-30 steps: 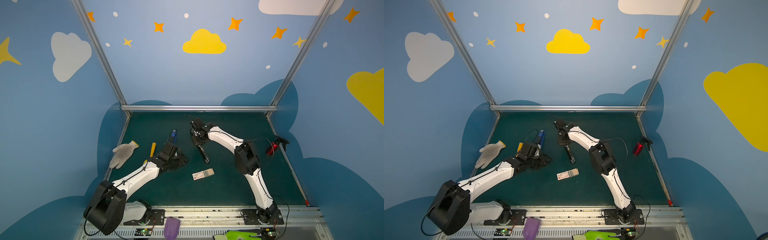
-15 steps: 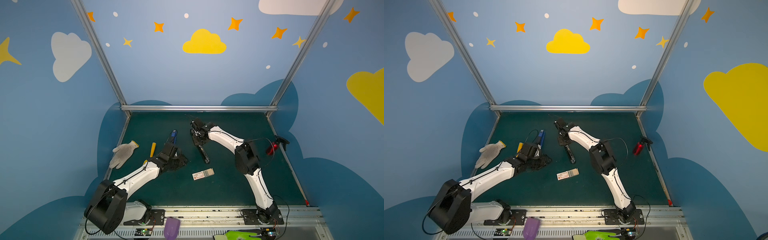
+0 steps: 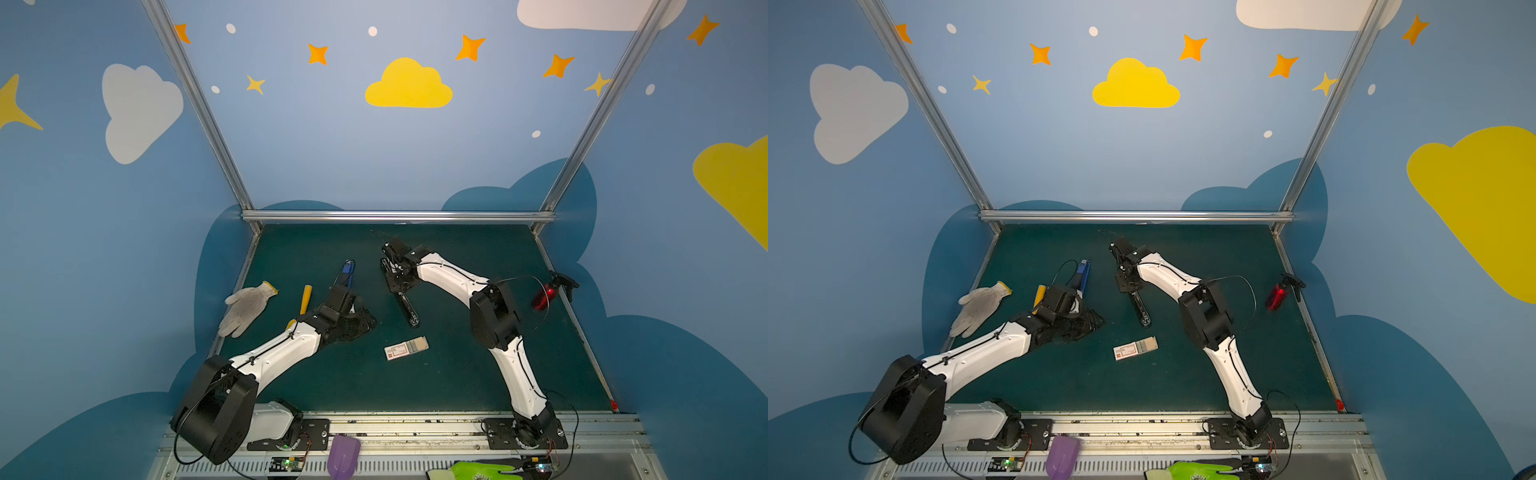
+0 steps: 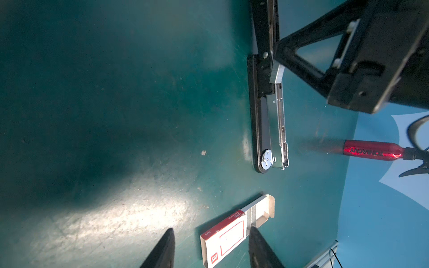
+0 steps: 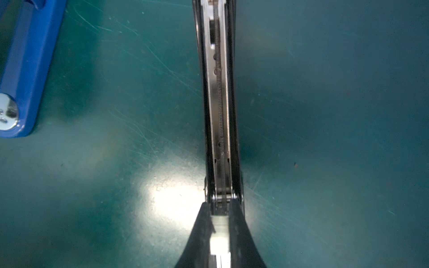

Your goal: Load the staples into the stapler

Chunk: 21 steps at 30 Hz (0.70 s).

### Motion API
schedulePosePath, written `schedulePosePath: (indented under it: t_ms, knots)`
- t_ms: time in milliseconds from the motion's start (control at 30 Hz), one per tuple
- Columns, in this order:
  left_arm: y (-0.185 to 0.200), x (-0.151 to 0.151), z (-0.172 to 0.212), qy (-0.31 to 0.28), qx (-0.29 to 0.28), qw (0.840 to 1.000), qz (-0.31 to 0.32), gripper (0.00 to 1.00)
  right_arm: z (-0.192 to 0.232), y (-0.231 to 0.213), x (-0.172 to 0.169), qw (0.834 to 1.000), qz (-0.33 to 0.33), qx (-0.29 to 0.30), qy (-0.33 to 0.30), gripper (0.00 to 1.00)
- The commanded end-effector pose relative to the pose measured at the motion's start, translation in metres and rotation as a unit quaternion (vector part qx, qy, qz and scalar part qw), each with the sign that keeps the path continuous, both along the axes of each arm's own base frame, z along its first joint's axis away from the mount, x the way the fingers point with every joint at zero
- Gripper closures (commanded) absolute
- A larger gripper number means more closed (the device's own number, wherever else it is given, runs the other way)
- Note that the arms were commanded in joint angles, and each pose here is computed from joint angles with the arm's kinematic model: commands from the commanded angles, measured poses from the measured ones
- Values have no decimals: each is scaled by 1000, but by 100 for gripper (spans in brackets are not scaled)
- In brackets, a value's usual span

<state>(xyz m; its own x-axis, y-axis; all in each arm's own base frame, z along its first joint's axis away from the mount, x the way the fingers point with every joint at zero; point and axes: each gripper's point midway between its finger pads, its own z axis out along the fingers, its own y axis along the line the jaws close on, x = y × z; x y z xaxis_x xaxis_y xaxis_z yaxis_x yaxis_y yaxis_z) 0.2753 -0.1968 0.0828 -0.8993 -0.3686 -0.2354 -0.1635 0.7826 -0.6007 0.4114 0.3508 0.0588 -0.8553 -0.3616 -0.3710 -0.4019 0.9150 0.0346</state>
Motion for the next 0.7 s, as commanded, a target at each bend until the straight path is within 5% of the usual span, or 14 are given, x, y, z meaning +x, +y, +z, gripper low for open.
schedulePosePath:
  t_ms: [0, 667]
  knots:
    - [-5, 6, 6, -7, -8, 1000, -5, 49, 36, -6, 3, 1000, -6, 18, -24, 86]
    - [-4, 3, 3, -3, -8, 1000, -5, 49, -1, -5, 4, 1000, -10, 7, 2, 85]
